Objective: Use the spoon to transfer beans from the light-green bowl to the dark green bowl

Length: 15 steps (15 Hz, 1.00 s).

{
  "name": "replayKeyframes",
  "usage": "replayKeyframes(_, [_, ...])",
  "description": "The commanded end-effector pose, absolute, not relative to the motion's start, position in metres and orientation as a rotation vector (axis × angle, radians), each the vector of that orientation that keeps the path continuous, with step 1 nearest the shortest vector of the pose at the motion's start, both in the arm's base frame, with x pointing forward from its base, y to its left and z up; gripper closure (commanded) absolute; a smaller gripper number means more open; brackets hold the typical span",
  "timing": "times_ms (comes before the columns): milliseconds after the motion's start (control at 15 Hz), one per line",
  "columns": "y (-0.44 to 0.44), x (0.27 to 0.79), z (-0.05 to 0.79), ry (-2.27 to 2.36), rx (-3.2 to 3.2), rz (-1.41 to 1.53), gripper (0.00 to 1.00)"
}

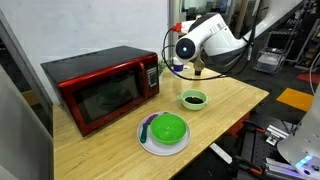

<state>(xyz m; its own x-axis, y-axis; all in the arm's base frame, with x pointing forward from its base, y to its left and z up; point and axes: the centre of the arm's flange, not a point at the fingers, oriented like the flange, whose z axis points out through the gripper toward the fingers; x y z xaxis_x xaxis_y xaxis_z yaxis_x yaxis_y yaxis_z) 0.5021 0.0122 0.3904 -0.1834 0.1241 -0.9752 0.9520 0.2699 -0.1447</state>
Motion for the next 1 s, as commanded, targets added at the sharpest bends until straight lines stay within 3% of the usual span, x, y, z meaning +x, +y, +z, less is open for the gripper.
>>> replayKeyframes(0, [0.021, 0.507, 0.367, 1.546, 0.951, -1.111, 0.94])
replayKeyframes(933, [0.077, 0.496, 0.291, 1.565, 0.748, -1.144, 0.94])
